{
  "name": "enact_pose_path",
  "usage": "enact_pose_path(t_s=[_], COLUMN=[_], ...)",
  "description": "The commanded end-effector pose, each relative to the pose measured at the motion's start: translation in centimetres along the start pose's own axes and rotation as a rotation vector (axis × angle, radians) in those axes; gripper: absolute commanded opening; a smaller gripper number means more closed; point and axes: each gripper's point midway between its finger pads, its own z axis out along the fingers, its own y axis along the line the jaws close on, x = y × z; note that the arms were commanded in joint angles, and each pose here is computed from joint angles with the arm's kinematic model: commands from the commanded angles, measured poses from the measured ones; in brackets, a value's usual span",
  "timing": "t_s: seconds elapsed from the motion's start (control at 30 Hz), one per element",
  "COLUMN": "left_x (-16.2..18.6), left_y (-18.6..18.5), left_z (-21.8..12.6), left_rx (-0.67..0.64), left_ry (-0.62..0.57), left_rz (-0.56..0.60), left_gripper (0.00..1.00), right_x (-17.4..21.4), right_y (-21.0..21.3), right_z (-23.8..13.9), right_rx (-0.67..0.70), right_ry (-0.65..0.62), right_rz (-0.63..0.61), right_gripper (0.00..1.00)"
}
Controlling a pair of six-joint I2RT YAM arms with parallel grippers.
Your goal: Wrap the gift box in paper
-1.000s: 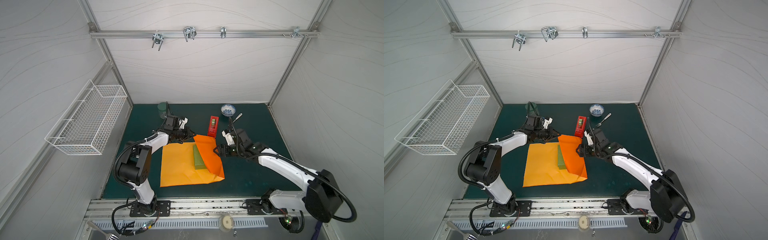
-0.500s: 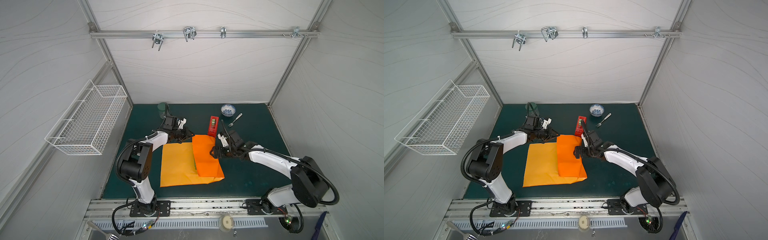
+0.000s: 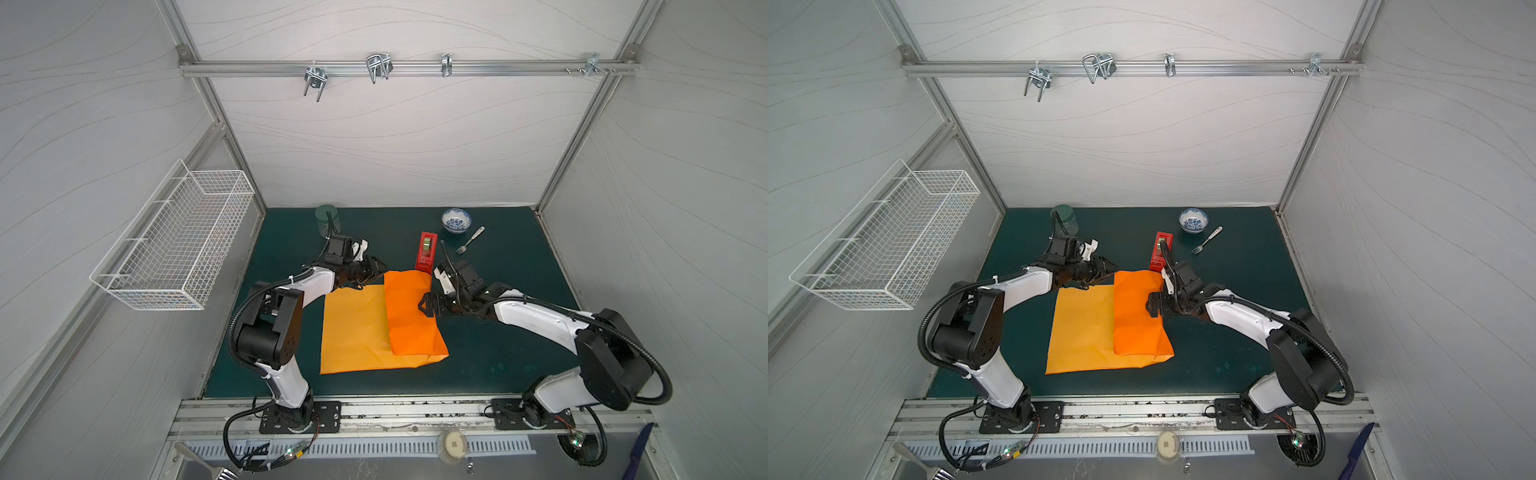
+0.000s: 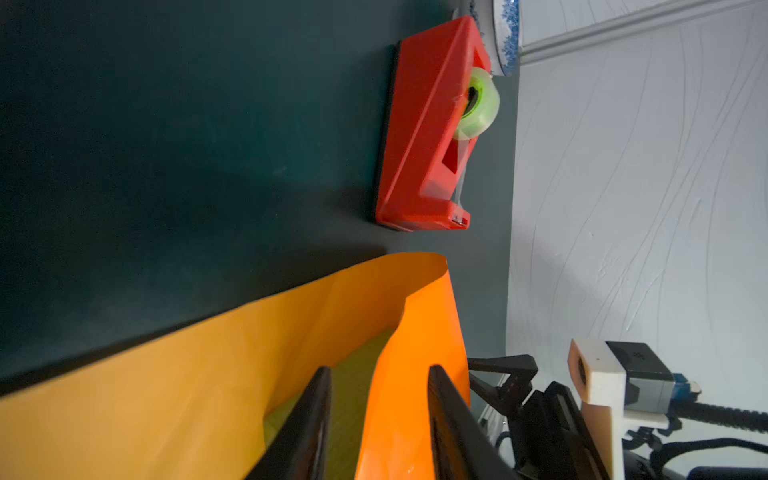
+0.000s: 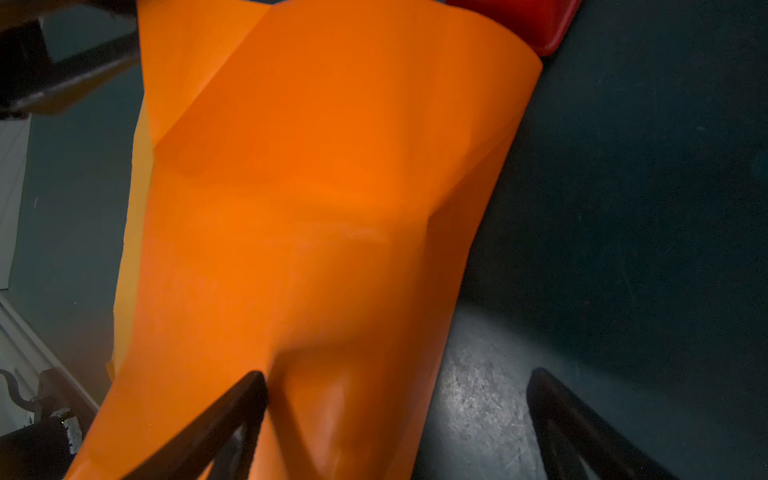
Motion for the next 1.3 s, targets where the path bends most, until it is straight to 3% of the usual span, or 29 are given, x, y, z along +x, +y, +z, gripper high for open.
enact_pose_path(t_s=[0.0, 0.17, 0.33, 0.5, 0.87, 1.27], left_x=[-0.2, 3.4, 7.6, 9.6, 10.8, 11.8], left_y=[-0.7, -0.8, -0.3, -0.5, 0.4, 1.4], left_z=[-2.0, -3.7, -3.1, -1.8, 0.1, 0.7], left_rx=[0.005, 0.029, -0.039, -0.078, -0.133, -0.132], left_ry=[-0.096, -0.086, -0.009, 0.065, 0.131, 0.166], left_rz=[-0.025, -0.046, -0.005, 0.034, 0.057, 0.042], left_gripper=[0.53, 0.69, 0.71, 0.71, 0.65, 0.42], right_x=[0.8, 0.9, 1.0, 1.1, 1.2, 0.9], right_y=[-0.2, -0.1, 0.1, 0.1, 0.1, 0.0], right_z=[0.7, 1.0, 1.1, 1.1, 1.1, 1.0], right_rx=[0.003, -0.007, -0.014, -0.015, -0.013, 0.0], right_ry=[0.017, 0.023, 0.022, 0.025, 0.026, 0.02], right_rz=[0.006, 0.01, 0.009, 0.005, 0.003, -0.003], right_gripper=[0.99, 0.99, 0.99, 0.99, 0.99, 0.99])
